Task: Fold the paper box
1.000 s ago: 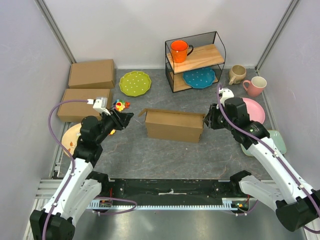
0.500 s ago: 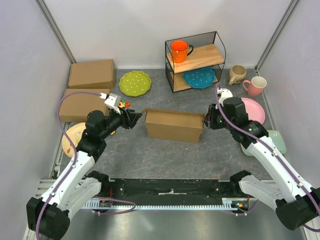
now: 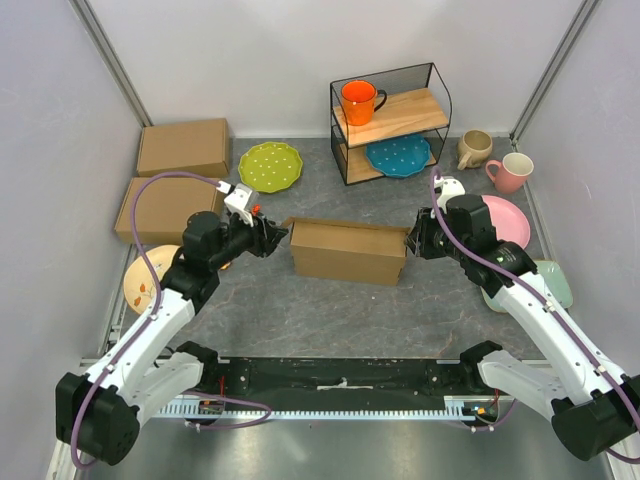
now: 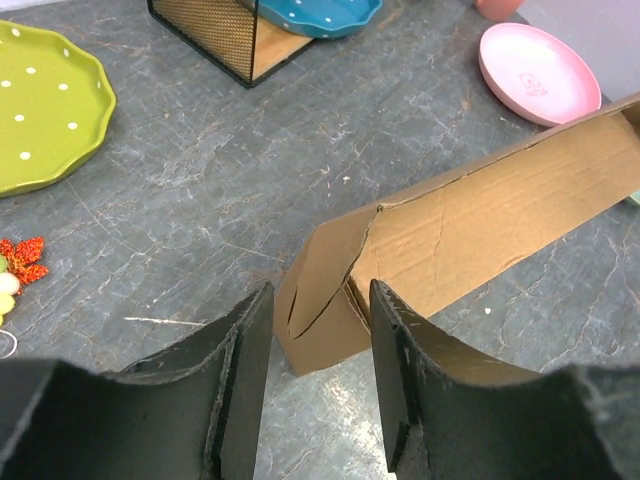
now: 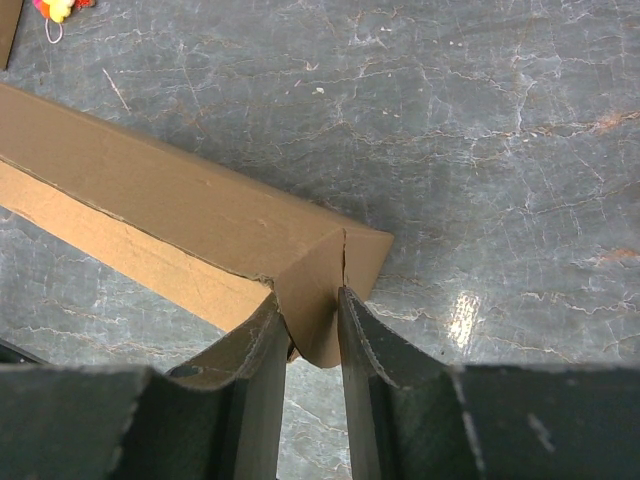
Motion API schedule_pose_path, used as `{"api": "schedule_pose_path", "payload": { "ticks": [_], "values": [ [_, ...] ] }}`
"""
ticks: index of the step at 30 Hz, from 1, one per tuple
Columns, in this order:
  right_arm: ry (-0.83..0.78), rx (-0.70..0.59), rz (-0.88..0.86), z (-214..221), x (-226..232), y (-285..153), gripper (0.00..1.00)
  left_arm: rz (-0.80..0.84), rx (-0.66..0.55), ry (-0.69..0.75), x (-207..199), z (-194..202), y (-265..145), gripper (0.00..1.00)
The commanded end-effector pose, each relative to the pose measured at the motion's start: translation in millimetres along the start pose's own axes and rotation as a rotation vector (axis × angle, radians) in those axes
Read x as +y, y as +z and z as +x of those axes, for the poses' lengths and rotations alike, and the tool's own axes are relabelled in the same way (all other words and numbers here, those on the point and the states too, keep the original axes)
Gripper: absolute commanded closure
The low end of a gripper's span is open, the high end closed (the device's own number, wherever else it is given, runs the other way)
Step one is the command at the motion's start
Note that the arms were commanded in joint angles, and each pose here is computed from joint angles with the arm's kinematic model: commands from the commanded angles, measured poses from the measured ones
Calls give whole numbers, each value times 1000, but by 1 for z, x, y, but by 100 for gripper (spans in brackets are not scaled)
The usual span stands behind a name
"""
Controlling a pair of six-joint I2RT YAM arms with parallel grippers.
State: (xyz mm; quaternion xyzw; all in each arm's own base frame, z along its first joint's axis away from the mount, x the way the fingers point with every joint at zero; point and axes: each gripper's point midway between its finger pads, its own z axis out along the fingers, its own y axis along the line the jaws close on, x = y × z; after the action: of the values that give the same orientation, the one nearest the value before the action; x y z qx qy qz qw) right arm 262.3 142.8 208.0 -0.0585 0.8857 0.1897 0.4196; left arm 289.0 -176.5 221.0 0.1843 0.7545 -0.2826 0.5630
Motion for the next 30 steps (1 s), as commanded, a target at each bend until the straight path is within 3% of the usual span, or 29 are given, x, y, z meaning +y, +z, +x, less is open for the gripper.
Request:
{"api": "schedule_pose_path", "payload": {
  "ticks": [1,16,30],
  "values": [
    [-3,-43,-30,-13,8,-3,66,2,-24,74,-1,-15,3,53],
    [27,-50,-36,-18,12,-6,69,42,-28,33,-12,-17,9,87],
    [50,-22,21,-17,5,-16,74,14,-41,16,-10,-18,4,96]
  ]
}}
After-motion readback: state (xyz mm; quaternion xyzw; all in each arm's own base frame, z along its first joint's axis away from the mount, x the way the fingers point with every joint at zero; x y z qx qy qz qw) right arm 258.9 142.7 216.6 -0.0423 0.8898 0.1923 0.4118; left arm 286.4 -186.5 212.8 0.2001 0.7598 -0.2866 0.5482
